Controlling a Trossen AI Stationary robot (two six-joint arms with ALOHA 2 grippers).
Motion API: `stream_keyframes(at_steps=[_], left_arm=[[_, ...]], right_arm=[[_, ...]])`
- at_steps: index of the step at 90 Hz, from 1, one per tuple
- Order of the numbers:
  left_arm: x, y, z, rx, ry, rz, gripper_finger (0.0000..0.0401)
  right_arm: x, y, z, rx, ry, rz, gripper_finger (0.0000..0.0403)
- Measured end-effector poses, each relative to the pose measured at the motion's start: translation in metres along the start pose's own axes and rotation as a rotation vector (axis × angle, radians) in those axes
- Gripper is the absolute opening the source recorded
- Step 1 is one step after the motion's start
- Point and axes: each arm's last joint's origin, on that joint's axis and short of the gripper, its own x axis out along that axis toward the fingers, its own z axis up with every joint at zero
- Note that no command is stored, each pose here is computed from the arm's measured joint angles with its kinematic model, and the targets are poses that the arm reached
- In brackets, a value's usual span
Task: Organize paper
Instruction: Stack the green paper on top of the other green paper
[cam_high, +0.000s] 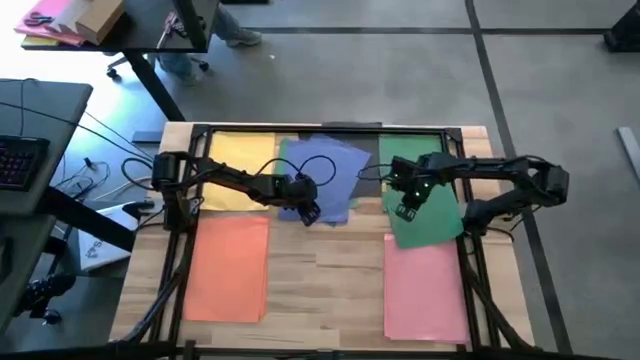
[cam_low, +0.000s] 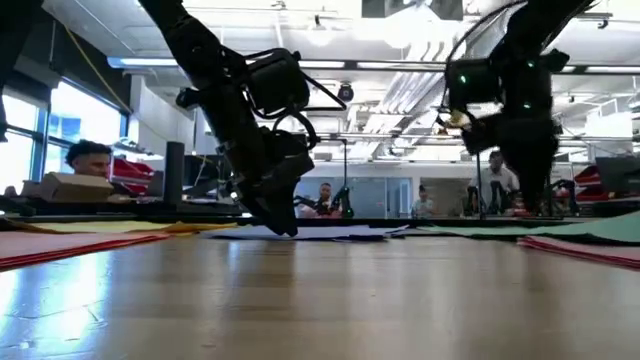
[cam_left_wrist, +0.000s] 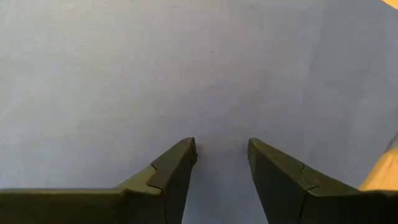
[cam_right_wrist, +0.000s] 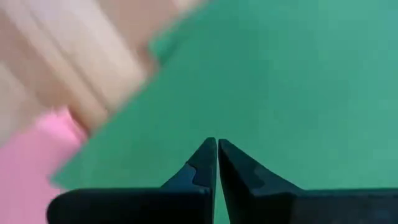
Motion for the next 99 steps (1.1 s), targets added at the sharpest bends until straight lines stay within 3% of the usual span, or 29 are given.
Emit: stream_keyframes(at_steps=[10,22,32,48,57,66,78,99], left_arm=[[0.001,0.001,0.0,-0.002,-0.006,0.012,0.0145],[0.001,0.001,0.001,-0.003,-0.007,0.014,0.0145],[0.001,0.001,0.001,-0.005,-0.008,0.014,0.0145],[0.001,0.001,0.001,-0.006,-0.008,0.013,0.0145],[0.001,0.001,0.001,-0.006,-0.009,0.013,0.0145],[0.001,0.001,0.001,-0.023,-0.009,0.012,0.0145],[0.001,0.0,0.002,-0.044,-0.023,0.006,0.0145],[0.001,0.0,0.005,-0.051,-0.054,0.009,0.0145]], right_arm=[[0.026,-0.005,-0.013,0.089,0.143,0.121,0.0],[0.035,-0.007,-0.016,0.127,0.145,0.123,0.0],[0.028,-0.009,-0.005,0.137,0.072,0.059,0.0],[0.004,-0.019,0.02,0.12,-0.086,-0.141,0.0],[-0.01,-0.026,0.031,0.125,-0.138,-0.162,0.0],[-0.015,-0.027,0.031,0.149,-0.111,-0.029,0.0],[0.001,-0.026,0.016,0.224,0.06,0.223,0.0],[0.035,-0.021,-0.008,0.324,0.153,0.211,0.0]])
